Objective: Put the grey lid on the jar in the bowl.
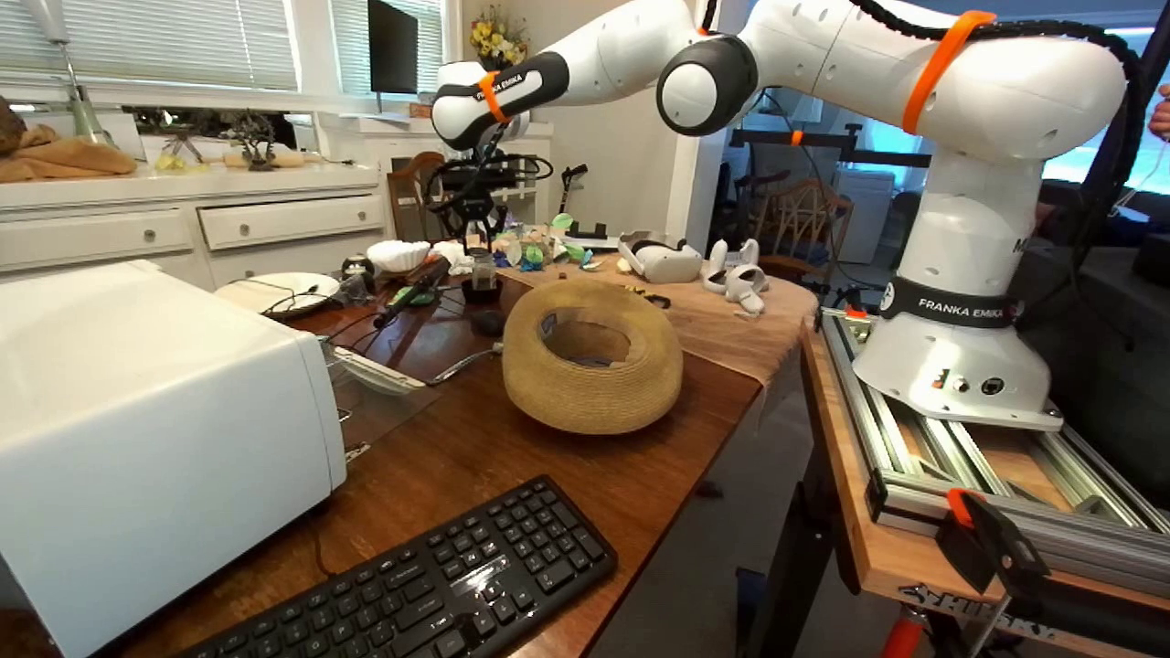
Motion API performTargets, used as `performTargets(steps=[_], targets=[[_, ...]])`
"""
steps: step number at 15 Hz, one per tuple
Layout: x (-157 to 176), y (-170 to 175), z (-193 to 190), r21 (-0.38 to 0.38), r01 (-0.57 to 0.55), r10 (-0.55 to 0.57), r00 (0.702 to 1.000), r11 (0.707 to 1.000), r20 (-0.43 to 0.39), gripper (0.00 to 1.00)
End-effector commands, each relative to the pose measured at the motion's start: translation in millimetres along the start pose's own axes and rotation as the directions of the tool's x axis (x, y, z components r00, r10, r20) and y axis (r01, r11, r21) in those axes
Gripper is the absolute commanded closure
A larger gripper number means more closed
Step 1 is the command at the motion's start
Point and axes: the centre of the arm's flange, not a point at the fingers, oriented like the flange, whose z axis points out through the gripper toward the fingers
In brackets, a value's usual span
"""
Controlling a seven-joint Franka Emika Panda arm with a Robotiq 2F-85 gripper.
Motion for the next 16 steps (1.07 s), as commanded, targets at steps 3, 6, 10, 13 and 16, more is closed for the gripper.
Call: performTargets(steps=[3, 6, 10, 13, 16], targets=[[5, -7, 2, 0.004, -0.006, 0.006, 1.000, 1.000, 0.016, 0.77], [4, -6, 1, -0.001, -0.006, 0.006, 1.000, 1.000, 0.028, 0.77], [-1, -4, -1, -0.006, -0.009, 0.009, 0.999, 1.000, 0.032, 0.77], [-6, -2, -4, -0.008, -0.010, 0.010, 1.000, 1.000, 0.029, 0.77], [-10, -1, -5, -0.002, -0.011, 0.011, 1.000, 1.000, 0.024, 0.77]])
